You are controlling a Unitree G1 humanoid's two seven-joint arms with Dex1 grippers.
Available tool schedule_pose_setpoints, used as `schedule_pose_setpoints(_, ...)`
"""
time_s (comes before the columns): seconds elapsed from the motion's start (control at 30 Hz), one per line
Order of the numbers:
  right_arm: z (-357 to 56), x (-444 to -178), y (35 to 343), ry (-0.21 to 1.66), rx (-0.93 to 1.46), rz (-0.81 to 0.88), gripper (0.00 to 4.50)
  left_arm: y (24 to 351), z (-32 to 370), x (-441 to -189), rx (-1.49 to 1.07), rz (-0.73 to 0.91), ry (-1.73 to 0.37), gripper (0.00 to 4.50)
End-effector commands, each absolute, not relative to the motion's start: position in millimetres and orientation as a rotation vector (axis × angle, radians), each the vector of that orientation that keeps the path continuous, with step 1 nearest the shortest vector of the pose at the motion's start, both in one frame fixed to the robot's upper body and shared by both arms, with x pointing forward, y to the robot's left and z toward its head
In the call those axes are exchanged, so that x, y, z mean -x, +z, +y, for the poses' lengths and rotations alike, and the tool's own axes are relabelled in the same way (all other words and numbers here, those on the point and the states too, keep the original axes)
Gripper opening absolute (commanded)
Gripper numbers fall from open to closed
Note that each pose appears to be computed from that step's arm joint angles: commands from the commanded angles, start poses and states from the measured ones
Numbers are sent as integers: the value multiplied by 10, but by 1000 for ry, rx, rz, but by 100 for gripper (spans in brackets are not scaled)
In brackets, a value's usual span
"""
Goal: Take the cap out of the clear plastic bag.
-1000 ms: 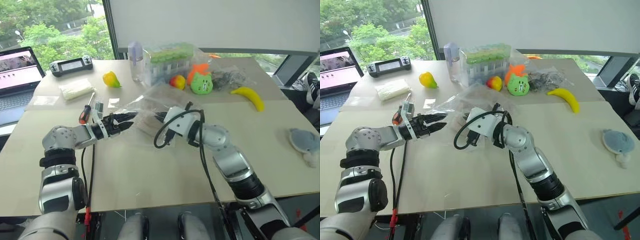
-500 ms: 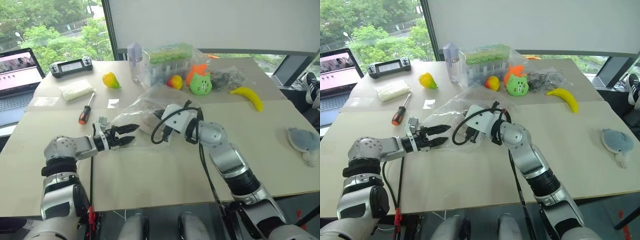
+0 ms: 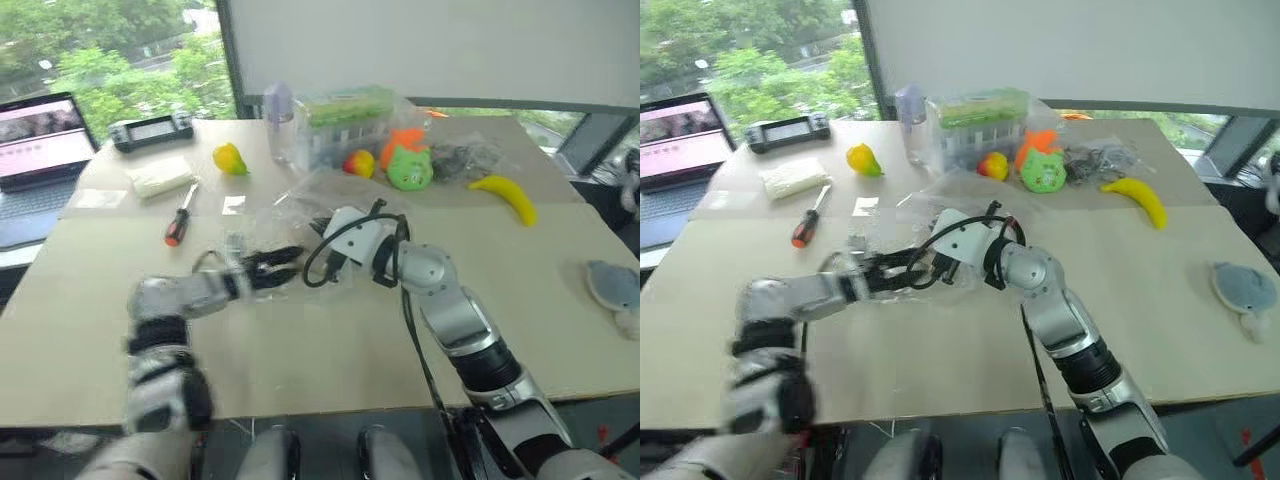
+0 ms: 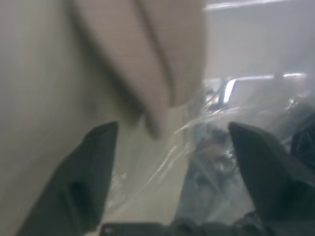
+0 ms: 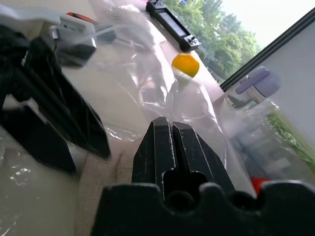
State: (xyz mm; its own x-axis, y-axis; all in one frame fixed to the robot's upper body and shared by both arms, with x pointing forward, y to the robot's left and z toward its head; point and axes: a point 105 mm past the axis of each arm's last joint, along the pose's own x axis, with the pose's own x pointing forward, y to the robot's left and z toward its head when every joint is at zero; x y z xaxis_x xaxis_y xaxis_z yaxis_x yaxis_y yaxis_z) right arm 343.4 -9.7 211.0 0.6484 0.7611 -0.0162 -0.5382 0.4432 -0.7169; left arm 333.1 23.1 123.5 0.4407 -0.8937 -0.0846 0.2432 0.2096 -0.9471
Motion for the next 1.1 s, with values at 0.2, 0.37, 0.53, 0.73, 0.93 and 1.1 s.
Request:
schedule_pose_setpoints(0.2,-191,-3391,2245,776,766,-380,0,1723,-115,-3255,1164,626,-837,49)
schedule_pose_setpoints(0.37,-195,-3383,2240,775,765,-378,0,1716,-42,-3241,1171,633,-804,3)
schedule_pose_setpoints(0.53,-190,-3374,2238,778,765,-380,0,1720,21,-3219,1176,640,-792,3)
schedule_pose_setpoints(0.73,-186,-3371,2234,783,765,-380,0,1688,49,-3182,1179,658,-773,3)
schedule_pose_setpoints(0.93,-193,-3370,2232,783,763,-377,0,1685,88,-3167,1180,661,-763,27)
schedule_pose_setpoints(1.1,-196,-3370,2224,784,762,-375,0,1659,182,-3180,1164,658,-742,172)
